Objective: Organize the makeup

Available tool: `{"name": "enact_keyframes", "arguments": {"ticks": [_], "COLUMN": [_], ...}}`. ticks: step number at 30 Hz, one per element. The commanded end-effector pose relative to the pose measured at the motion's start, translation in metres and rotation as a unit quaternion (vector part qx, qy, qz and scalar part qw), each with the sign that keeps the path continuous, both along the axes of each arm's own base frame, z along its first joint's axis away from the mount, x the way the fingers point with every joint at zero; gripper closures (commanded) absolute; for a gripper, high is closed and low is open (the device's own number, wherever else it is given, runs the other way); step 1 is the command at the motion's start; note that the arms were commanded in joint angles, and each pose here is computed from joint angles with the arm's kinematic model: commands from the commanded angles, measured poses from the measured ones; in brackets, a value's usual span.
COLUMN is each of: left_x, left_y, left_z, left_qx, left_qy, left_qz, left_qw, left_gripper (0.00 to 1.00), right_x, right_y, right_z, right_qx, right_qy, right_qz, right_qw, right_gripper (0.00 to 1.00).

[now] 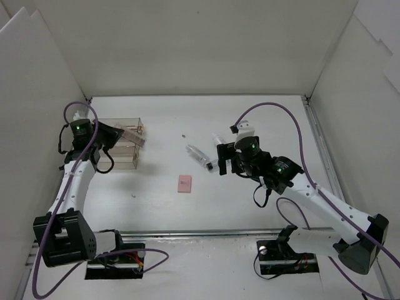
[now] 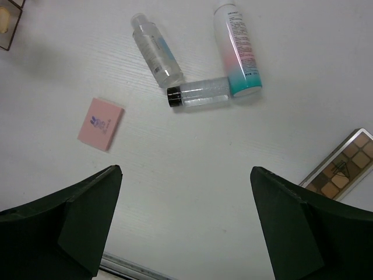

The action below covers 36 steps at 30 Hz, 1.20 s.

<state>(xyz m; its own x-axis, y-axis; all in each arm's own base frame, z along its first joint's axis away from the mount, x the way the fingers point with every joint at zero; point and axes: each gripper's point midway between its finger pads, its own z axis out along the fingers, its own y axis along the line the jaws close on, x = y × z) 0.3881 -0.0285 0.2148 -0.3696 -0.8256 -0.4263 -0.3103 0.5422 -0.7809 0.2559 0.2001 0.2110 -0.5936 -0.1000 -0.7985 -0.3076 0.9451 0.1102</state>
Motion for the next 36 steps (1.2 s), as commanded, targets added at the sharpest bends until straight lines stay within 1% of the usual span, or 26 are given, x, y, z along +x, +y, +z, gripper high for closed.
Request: {"name": "enact_keyframes", "arguments": {"ticks": [1, 2, 3, 4, 6, 8, 13, 14, 16, 23, 28, 29, 30, 31, 34, 35, 36], "left_x": [0.017, 0.021, 0.024, 0.027, 0.033, 0.037, 0.048, 0.051, 0.057, 0.078, 0.077, 0.077, 0.076, 0.076, 0.078, 0.08, 0.08], "left_y": [0.038, 0.046, 0.064, 0.07, 0.087, 0.109, 0.137, 0.139, 0.146, 0.15, 0.151, 0.152, 0.152, 0.152, 0.152, 0.153, 0.152], "left_z": [0.024, 0.022, 0.014, 0.016, 0.011, 0.002, -0.004, -0.01, -0.009, -0.029, -0.047, -0.051, -0.053, -0.056, -0.062, -0.061, -0.061], "left_qx": [0.012, 0.006, -0.003, -0.018, -0.026, -0.026, -0.016, -0.016, -0.018, -0.049, -0.059, -0.059, -0.059, -0.059, -0.059, -0.058, -0.059], "left_qy": [-0.016, -0.013, -0.003, -0.01, -0.007, 0.007, 0.027, 0.034, 0.034, 0.053, 0.089, 0.093, 0.096, 0.1, 0.109, 0.109, 0.111], "left_qz": [0.057, 0.068, 0.089, 0.098, 0.121, 0.145, 0.167, 0.168, 0.174, 0.176, 0.184, 0.186, 0.185, 0.185, 0.18, 0.179, 0.178], "left_qw": [0.998, 0.998, 0.996, 0.995, 0.992, 0.989, 0.985, 0.985, 0.984, 0.982, 0.977, 0.976, 0.976, 0.976, 0.976, 0.976, 0.976], "left_gripper": [1.0, 1.0, 1.0, 1.0, 1.0, 1.0, 1.0, 1.0, 1.0, 0.99, 0.99, 0.98, 0.93, 0.91, 0.89, 0.83, 0.8], "right_x": [0.007, 0.007, 0.007, 0.007, 0.006, 0.005, 0.006, 0.006, 0.007, 0.01, 0.01, 0.009, 0.009, 0.008, 0.007, 0.007, 0.007], "right_y": [-0.014, -0.016, -0.019, -0.022, -0.027, -0.034, -0.046, -0.047, -0.049, -0.051, -0.054, -0.055, -0.056, -0.056, -0.058, -0.059, -0.06], "right_z": [0.01, 0.01, 0.009, 0.008, 0.007, 0.005, 0.0, 0.0, -0.002, -0.002, -0.002, -0.002, -0.002, -0.002, -0.003, -0.004, -0.004], "right_qx": [-0.002, -0.003, -0.004, -0.006, -0.007, -0.008, -0.009, -0.008, -0.008, -0.009, -0.008, -0.006, -0.006, -0.003, -0.003, -0.004, -0.004], "right_qy": [-0.024, -0.024, -0.025, -0.024, -0.025, -0.025, -0.019, -0.019, -0.015, -0.009, -0.008, -0.007, -0.007, -0.008, -0.006, -0.007, -0.006], "right_qz": [-0.029, -0.03, -0.035, -0.039, -0.043, -0.051, -0.067, -0.07, -0.071, -0.079, -0.087, -0.09, -0.092, -0.094, -0.099, -0.102, -0.105], "right_qw": [0.999, 0.999, 0.999, 0.999, 0.999, 0.998, 0.998, 0.997, 0.997, 0.997, 0.996, 0.996, 0.996, 0.996, 0.995, 0.995, 0.994], "right_gripper": [0.1, 0.1, 0.1, 0.1, 0.1, 0.1, 0.1, 0.1, 0.1, 0.1, 0.1, 0.1, 0.1, 0.1, 0.1, 0.1, 0.1]}}
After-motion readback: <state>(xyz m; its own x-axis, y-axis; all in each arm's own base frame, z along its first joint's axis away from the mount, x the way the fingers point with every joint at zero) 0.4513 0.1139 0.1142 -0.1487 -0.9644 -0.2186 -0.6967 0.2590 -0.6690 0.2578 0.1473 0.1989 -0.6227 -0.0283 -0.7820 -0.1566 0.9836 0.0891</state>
